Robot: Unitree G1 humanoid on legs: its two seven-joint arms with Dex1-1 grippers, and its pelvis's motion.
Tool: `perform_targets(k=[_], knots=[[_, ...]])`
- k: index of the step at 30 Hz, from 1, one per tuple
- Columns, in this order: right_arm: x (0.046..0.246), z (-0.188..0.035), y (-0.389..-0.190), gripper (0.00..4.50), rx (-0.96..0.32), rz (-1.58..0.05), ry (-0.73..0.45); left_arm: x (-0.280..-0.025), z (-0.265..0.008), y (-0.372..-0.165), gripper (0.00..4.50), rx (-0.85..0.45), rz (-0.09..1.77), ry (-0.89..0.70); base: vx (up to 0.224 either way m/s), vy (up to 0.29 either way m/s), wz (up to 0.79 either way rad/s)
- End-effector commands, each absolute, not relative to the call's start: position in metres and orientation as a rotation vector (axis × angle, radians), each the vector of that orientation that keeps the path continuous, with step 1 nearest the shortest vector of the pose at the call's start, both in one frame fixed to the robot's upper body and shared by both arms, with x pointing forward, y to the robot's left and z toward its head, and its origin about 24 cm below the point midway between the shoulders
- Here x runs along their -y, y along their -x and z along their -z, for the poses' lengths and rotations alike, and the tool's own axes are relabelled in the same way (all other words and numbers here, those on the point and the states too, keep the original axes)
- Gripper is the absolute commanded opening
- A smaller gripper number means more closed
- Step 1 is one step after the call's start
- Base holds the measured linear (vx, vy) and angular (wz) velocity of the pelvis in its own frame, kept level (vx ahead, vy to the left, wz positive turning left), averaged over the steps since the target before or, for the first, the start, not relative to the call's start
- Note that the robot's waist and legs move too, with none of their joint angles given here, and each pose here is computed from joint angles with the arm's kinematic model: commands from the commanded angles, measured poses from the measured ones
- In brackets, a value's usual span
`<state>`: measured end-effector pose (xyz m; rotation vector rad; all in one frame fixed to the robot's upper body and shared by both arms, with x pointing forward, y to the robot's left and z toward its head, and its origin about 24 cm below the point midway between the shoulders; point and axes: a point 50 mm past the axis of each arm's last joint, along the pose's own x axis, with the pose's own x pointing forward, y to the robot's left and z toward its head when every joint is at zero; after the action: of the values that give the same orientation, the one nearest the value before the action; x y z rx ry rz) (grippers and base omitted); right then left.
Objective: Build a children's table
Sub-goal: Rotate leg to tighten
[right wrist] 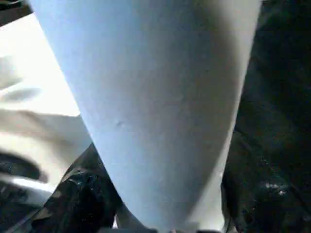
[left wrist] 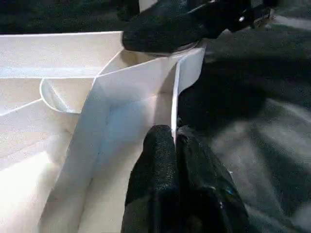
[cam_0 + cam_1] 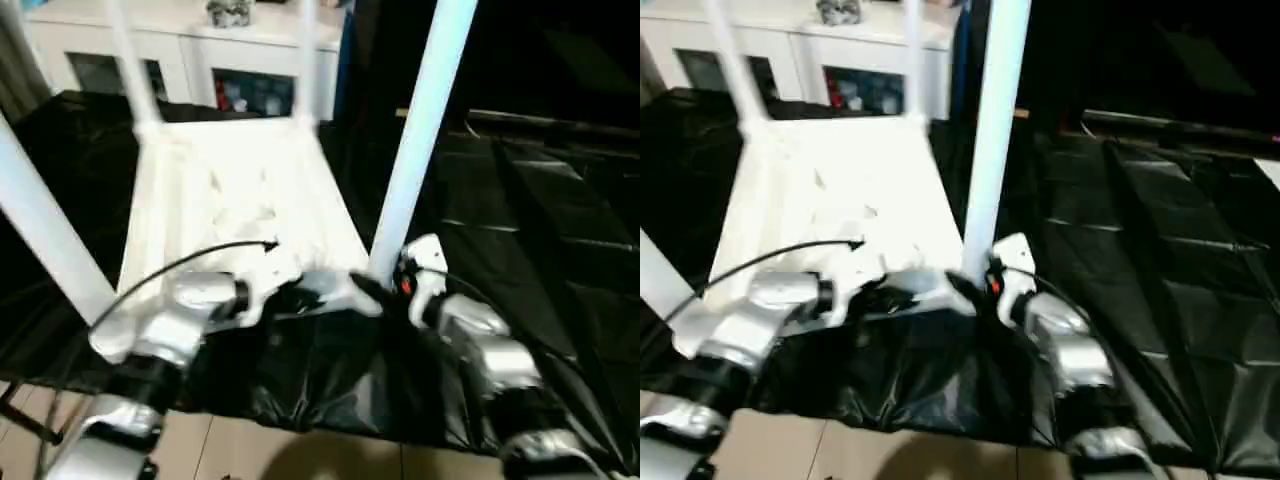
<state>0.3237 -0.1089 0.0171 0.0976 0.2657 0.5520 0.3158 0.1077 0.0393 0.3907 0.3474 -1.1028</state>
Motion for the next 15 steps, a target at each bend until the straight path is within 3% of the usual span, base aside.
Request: perform_targets(k=[1, 5, 7, 8, 11, 15], knots=[[0.048, -0.003, -0.310, 2.48, -0.357, -0.695, -0.120, -0.063, -0.049, -0.317, 0.00, -0.256, 1.114, -0.365, 0.000, 0.000, 0.00], [0.040, -0.006, -0.315, 2.48, -0.339, -0.654, -0.138, -0.051, -0.048, -0.312, 0.00, -0.250, 1.109, -0.352, 0.000, 0.000, 0.00], [0.040, -0.008, -0.315, 3.04, -0.318, -0.671, -0.157, -0.051, -0.048, -0.310, 0.00, -0.248, 1.117, -0.351, 0.000, 0.000, 0.00], [0.041, -0.008, -0.315, 3.04, -0.315, -0.676, -0.163, -0.051, -0.047, -0.309, 0.00, -0.248, 1.125, -0.350, 0.000, 0.000, 0.00], [0.050, -0.012, -0.314, 3.43, -0.286, -0.736, -0.144, -0.058, -0.046, -0.307, 0.00, -0.243, 1.142, -0.358, 0.000, 0.000, 0.00], [0.084, -0.013, -0.307, 3.83, -0.261, -0.846, -0.042, -0.070, -0.044, -0.308, 0.00, -0.266, 1.153, -0.393, 0.000, 0.000, 0.00]])
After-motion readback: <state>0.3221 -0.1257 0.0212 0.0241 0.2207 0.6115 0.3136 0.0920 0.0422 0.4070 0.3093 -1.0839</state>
